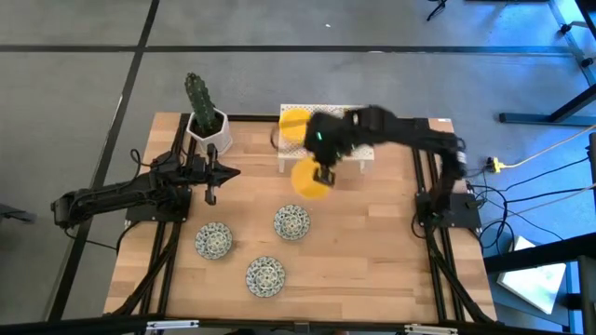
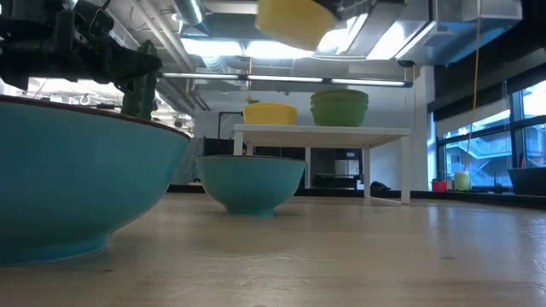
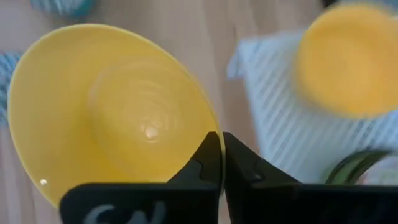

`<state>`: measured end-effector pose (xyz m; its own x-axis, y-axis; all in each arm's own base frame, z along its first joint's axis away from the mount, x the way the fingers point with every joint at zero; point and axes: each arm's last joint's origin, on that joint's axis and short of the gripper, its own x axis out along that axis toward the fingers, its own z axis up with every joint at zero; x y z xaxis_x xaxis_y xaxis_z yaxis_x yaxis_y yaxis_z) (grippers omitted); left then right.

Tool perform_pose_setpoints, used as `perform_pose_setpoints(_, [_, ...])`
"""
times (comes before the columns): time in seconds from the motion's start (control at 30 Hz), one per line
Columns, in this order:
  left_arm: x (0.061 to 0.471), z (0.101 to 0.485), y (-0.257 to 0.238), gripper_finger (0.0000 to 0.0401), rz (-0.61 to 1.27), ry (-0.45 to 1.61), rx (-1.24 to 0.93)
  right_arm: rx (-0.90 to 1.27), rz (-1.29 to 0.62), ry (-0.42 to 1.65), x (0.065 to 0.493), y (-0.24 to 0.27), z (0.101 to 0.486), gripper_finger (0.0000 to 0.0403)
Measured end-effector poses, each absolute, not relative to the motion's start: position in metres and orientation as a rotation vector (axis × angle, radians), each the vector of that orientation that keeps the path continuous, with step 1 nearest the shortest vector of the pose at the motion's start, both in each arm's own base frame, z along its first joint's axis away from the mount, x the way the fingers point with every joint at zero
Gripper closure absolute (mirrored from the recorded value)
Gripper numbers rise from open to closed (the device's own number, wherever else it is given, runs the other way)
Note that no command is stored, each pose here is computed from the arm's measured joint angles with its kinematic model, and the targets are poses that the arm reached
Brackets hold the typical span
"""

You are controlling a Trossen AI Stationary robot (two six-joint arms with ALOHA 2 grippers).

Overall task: Pick & Place Mini bowls
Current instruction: Stack the yellow bowl on top of the yellow bowl on the shelf

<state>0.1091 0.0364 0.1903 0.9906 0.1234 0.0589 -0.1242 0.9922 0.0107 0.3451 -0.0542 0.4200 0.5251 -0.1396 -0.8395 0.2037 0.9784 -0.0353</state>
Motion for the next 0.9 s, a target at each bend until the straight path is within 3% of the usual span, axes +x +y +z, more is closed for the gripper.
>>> perform_pose_setpoints(0.17, [0.109,0.19,0.036,0.0392,0.124,-0.052,0.004,0.126,-0.284,0.897,0.347,-0.114,0.431,0.0401])
perform_pose_setpoints(0.4, [0.109,0.188,0.036,0.0394,0.124,-0.038,0.0,0.195,-0.416,0.956,0.345,-0.183,0.408,0.0401])
perform_pose_setpoints(0.63, [0.109,0.189,0.037,0.0397,0.131,-0.048,0.053,0.179,-0.384,0.804,0.358,-0.21,0.405,0.0401])
perform_pose_setpoints(0.9, [0.109,0.191,0.037,0.0397,0.133,-0.063,0.066,0.157,-0.39,0.833,0.365,-0.227,0.388,0.0401])
